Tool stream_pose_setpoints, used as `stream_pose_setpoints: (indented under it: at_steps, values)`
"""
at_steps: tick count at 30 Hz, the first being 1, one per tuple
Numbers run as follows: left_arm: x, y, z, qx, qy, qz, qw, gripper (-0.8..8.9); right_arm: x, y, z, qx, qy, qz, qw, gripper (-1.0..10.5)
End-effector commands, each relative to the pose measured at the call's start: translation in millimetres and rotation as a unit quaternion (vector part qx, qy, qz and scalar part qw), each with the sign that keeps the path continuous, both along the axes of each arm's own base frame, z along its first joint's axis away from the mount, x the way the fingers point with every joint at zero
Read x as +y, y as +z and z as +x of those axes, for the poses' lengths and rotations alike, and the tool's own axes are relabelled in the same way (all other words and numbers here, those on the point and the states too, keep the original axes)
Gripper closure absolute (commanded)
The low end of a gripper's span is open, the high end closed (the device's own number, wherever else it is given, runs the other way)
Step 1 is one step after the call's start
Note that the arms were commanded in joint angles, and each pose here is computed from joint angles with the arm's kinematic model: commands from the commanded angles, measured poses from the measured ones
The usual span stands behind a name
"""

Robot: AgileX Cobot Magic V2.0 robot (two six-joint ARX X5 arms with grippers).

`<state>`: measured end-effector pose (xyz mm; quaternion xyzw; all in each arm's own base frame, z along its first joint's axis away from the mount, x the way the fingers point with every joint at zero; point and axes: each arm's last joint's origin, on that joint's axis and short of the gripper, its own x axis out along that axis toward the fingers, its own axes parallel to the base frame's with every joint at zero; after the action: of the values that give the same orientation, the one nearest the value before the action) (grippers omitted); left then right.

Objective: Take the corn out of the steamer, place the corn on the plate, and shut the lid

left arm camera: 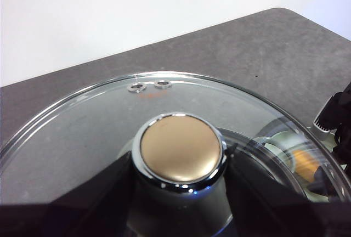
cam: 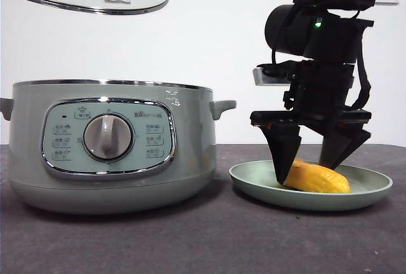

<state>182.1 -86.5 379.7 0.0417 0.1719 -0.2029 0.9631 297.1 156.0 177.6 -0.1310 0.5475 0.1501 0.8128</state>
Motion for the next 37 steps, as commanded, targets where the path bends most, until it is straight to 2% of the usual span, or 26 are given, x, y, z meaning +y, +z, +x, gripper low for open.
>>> stream_pose_setpoints:
  at_steps: [1, 10, 21, 28, 37]
  values:
    - [-1, 9, -1, -0.027, -0.007, -0.023, 0.999, 8.23, -2, 11, -6, -0.012, -0.006, 0.009, 1.0, 5.3]
    - [-12, -7, 19, 0.015, -0.018, -0.017, 1.0, 8.23, -17, 71, -32, -0.076, -0.006, 0.044, 0.996, 5.4]
    - [-37, -46, 57, 0.092, -0.032, 0.01, 0.995, 8.23, -38, 132, -71, -0.172, -0.007, 0.093, 0.981, 5.4]
    - [-48, -62, 70, 0.118, -0.035, 0.018, 0.992, 8.23, -47, 145, -80, -0.197, -0.014, 0.104, 0.975, 5.4]
    - [-54, -82, 78, 0.163, -0.036, 0.044, 0.985, 8.23, -50, 144, -80, -0.189, -0.019, 0.098, 0.977, 5.4]
